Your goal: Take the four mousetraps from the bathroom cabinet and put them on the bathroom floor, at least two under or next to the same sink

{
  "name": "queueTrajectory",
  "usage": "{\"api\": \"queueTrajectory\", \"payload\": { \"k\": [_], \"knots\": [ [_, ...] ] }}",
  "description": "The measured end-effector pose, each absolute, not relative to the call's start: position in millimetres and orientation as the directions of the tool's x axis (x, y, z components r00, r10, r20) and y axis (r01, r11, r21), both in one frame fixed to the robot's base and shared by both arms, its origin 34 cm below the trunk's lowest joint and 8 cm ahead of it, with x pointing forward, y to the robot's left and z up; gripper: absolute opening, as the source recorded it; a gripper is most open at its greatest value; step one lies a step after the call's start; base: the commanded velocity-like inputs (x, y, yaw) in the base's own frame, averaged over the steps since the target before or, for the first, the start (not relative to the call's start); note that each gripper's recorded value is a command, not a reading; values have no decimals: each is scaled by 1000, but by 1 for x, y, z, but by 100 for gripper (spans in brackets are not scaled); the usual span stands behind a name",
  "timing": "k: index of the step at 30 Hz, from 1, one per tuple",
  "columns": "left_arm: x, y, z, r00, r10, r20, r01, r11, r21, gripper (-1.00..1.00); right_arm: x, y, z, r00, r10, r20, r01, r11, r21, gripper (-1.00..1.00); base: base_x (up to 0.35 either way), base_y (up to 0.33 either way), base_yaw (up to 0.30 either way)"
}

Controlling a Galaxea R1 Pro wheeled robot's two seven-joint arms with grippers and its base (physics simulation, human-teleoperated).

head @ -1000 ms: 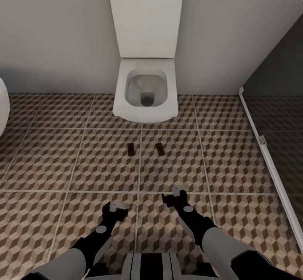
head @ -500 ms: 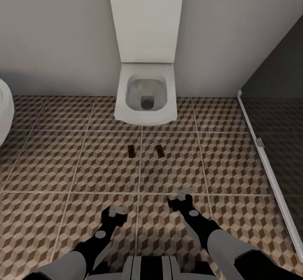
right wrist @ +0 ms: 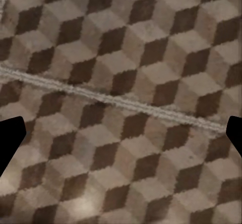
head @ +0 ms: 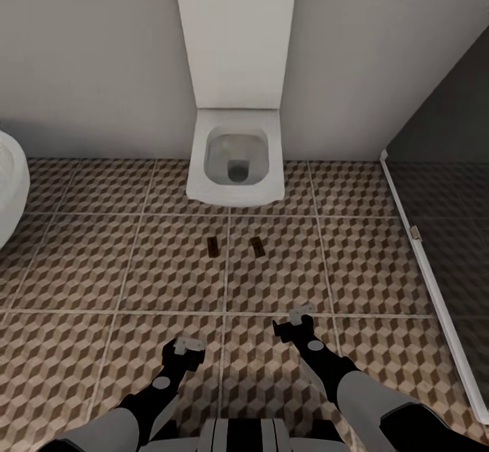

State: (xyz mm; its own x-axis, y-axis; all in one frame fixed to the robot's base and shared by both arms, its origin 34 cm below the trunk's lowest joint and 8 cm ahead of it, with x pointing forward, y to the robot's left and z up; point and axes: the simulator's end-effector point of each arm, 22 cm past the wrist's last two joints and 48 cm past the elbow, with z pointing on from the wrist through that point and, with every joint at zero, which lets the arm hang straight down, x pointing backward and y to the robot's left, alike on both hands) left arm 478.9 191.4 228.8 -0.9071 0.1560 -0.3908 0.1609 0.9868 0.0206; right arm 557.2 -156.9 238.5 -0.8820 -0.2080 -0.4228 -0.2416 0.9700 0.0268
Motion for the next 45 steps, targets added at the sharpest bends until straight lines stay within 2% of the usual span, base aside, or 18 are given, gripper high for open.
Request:
{"api": "queueTrajectory", "payload": {
  "k": [45],
  "knots": [
    [468, 192, 311, -923, 161, -349, 164, 986, 20, 100, 558, -160, 323, -883, -209, -421, -243, 970, 26, 100, 0, 0, 0]
  ]
}}
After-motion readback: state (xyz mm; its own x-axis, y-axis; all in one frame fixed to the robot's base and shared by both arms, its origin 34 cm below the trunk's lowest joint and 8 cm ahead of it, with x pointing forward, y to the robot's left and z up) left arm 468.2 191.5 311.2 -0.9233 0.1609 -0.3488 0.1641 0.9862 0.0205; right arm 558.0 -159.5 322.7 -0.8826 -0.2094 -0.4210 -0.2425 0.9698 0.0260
